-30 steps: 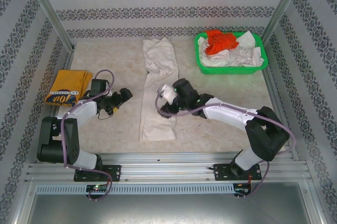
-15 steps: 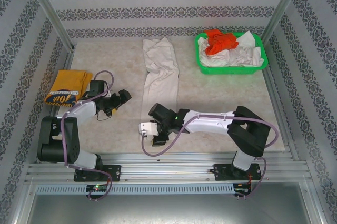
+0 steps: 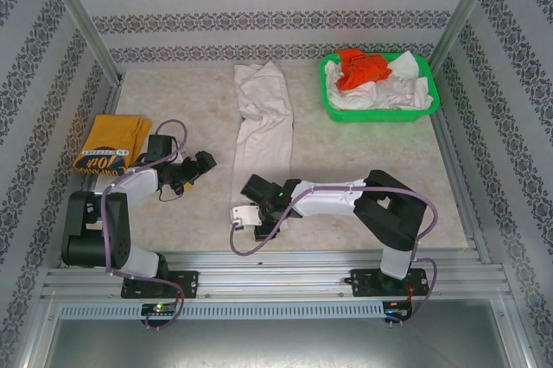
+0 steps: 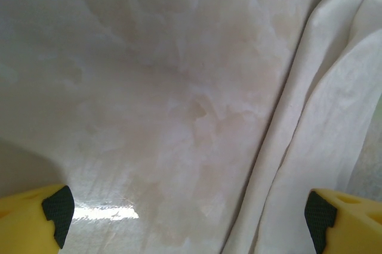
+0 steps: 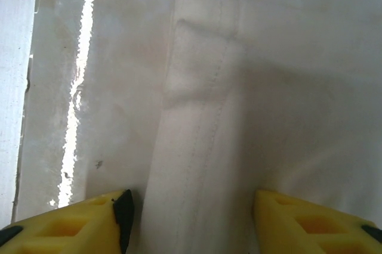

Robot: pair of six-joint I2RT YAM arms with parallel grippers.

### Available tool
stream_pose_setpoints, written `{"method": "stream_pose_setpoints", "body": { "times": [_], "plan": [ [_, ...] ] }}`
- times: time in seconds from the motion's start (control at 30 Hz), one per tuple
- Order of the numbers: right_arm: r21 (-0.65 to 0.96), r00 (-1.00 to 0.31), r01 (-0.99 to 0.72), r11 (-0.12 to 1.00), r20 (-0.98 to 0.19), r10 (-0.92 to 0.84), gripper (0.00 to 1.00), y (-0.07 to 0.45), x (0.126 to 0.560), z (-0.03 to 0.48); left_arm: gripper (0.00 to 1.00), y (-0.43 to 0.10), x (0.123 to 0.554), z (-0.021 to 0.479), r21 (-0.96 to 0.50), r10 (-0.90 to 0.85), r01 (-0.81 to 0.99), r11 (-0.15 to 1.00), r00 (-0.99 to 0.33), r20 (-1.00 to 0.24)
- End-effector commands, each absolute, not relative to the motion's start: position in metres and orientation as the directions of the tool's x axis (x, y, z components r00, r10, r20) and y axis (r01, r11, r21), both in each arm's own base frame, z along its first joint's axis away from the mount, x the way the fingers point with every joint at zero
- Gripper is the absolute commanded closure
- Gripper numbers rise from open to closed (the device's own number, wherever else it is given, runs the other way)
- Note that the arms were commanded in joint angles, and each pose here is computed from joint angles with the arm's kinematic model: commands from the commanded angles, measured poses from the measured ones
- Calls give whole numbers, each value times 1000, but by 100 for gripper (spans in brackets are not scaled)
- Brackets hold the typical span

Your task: Fold and stack the t-shirts

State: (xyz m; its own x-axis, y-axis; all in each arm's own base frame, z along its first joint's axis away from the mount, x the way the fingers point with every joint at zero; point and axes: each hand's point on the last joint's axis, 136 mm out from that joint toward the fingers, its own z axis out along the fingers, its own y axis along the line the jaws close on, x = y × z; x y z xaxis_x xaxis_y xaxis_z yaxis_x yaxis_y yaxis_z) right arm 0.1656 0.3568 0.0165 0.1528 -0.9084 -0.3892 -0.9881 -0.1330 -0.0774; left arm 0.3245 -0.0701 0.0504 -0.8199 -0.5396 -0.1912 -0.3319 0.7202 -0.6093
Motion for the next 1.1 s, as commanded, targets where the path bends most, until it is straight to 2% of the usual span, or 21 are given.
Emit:
{"method": "stream_pose_setpoints", "body": {
  "times": [0.0, 0.2, 0.33, 0.47, 0.73, 0.93, 1.07],
  "plan": [
    [-75, 155, -987, -139, -289, -945, 50, 344, 167, 0, 0, -72, 329, 59, -635, -534, -295, 714, -816, -221],
    [-79, 152, -988, -136, -261, -953, 86, 338, 167, -3, 0, -72, 328, 58, -636, -533, -295, 714, -817, -220],
    [-75, 162, -986, -148, -256, -953, 99, 336, 161, -1, 0, -73, 328, 59, -637, -531, -291, 714, -818, -221],
    [-54, 162, -987, -153, -271, -949, 100, 334, 150, 10, 0, -73, 330, 63, -644, -529, -278, 713, -816, -233],
    [33, 136, -987, -156, -339, -931, 100, 322, 123, 48, 0, -78, 343, 87, -635, -487, -181, 751, -800, -349],
    [40, 144, -984, -175, -400, -905, 100, 322, 119, 81, 0, -75, 350, 124, -565, -347, 12, 825, -779, -523],
    [30, 149, -984, -178, -422, -894, 100, 322, 129, 101, 0, -68, 344, 151, -422, -188, 164, 892, -713, -676]
  ]
}}
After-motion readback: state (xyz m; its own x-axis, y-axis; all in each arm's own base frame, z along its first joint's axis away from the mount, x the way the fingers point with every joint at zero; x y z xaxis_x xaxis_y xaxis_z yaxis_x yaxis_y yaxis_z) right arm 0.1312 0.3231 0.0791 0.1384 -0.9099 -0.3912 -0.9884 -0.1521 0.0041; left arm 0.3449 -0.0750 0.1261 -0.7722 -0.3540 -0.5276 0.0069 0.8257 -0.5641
